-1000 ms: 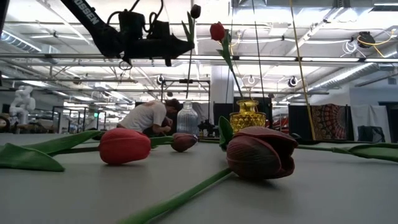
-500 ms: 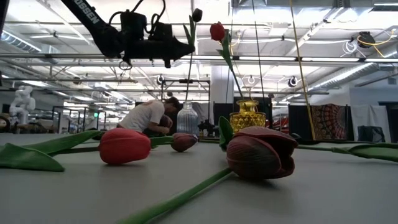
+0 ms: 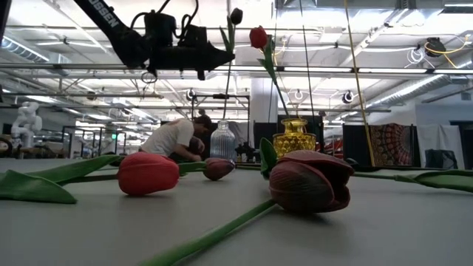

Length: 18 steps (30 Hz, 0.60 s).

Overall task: Sort flowers into vase by color
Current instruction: Put the top black tulip into the top transparent vase

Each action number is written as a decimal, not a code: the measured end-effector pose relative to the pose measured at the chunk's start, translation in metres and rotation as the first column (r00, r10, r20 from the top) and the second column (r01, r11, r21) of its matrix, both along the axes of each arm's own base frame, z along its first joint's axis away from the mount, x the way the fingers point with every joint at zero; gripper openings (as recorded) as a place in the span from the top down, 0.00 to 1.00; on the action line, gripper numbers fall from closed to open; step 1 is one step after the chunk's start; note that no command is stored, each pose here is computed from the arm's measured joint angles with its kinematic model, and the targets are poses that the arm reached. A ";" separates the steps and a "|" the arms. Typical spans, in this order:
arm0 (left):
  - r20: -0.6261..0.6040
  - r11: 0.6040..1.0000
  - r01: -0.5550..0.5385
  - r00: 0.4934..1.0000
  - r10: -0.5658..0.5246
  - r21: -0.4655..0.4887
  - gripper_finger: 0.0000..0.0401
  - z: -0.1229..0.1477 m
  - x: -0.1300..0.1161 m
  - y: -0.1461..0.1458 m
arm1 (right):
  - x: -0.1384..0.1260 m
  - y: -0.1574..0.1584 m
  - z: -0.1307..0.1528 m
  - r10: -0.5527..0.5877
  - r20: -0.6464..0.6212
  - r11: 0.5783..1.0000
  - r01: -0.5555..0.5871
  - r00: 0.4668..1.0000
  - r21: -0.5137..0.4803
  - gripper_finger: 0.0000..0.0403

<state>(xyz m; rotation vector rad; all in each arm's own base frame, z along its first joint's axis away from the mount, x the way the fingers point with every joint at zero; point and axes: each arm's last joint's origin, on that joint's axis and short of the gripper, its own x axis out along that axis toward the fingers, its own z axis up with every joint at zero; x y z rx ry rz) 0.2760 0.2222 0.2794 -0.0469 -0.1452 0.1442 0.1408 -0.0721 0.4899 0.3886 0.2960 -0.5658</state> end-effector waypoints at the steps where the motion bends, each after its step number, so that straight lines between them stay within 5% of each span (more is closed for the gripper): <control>1: 0.000 1.000 0.003 1.000 -0.003 0.000 0.99 0.000 0.001 -0.001 | 0.000 0.000 0.000 0.001 -0.001 1.000 -0.001 1.000 -0.002 0.54; 18: -0.011 0.999 -0.044 0.999 0.044 0.014 0.99 -0.001 0.000 0.001 | 0.000 0.000 0.000 0.006 -0.008 1.000 -0.006 1.000 -0.015 0.54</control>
